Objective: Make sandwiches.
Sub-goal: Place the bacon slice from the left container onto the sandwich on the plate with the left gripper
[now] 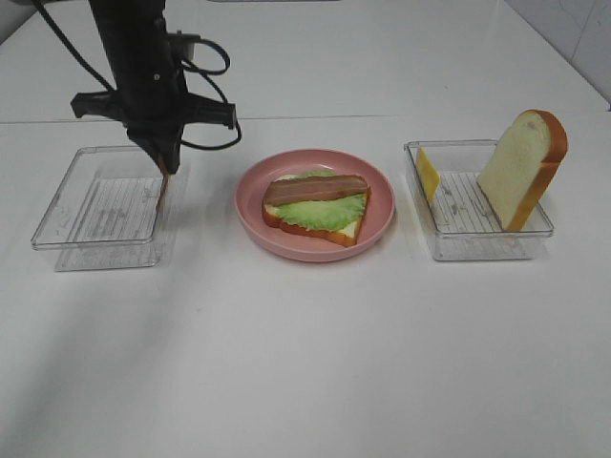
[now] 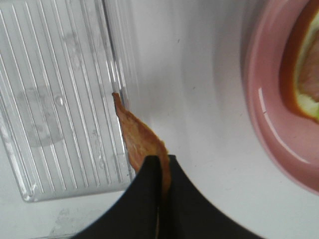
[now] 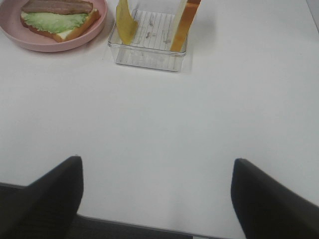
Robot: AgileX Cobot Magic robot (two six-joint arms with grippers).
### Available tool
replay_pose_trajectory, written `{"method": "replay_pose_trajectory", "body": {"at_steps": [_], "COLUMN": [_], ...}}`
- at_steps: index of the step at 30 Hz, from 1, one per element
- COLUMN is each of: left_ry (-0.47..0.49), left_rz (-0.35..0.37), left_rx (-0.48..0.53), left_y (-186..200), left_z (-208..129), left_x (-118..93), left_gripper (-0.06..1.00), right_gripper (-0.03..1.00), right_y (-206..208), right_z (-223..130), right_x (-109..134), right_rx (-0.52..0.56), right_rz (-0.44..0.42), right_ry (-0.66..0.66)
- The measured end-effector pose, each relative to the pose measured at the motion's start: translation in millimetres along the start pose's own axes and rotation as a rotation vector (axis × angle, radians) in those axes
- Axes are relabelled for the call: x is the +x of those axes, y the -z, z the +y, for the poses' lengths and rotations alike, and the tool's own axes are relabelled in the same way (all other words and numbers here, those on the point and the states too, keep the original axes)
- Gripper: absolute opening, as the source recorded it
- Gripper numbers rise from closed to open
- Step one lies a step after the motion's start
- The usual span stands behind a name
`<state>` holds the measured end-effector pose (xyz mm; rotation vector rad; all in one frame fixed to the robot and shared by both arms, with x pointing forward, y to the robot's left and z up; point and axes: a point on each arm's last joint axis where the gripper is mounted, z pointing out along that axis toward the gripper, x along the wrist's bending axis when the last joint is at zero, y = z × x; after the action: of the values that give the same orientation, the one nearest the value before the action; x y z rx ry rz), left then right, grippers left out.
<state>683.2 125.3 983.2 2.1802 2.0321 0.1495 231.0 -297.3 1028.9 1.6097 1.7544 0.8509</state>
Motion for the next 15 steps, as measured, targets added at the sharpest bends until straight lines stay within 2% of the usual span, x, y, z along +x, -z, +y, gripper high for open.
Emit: {"method": "replay_pose_trajectory", "body": {"at_steps": [2, 4, 7, 9, 10, 12, 15], "left_ry": [0.001, 0.004, 0.004, 0.0, 0.0, -0.028, -0.04], "left_rz": [-0.012, -0.07, -0.086, -0.153, -0.153, -0.266, -0.296], "left_rx": [-0.03, -0.14, -0.169, -0.228, -0.228, -0.241, -0.234], "left_y": [9.5, 46.1, 56.0, 79.7, 79.7, 93.4, 94.0], "left_z": [3.6, 15.4, 17.8, 21.9, 21.9, 21.7, 20.7], "left_x": [-1.2, -6.0, -7.2, -12.3, -12.3, -22.5, -25.6], "left_gripper": [0.0, 0.0, 0.0, 0.0, 0.0, 0.0, 0.0], "right_gripper": [0.8, 0.8, 0.8, 0.8, 0.8, 0.8, 0.8], "right_y": [0.0, 0.0, 0.0, 0.0, 0.0, 0.0, 0.0], "right_z": [0.0, 0.0, 0.0, 0.0, 0.0, 0.0, 0.0], "right_x": [0.0, 0.0, 0.0, 0.0, 0.0, 0.0, 0.0], "right_rx": [0.0, 0.0, 0.0, 0.0, 0.0, 0.0, 0.0], "right_rz": [0.0, 0.0, 0.0, 0.0, 0.0, 0.0, 0.0], "right_ry": [0.0, 0.0, 0.0, 0.0, 0.0, 0.0, 0.0]}}
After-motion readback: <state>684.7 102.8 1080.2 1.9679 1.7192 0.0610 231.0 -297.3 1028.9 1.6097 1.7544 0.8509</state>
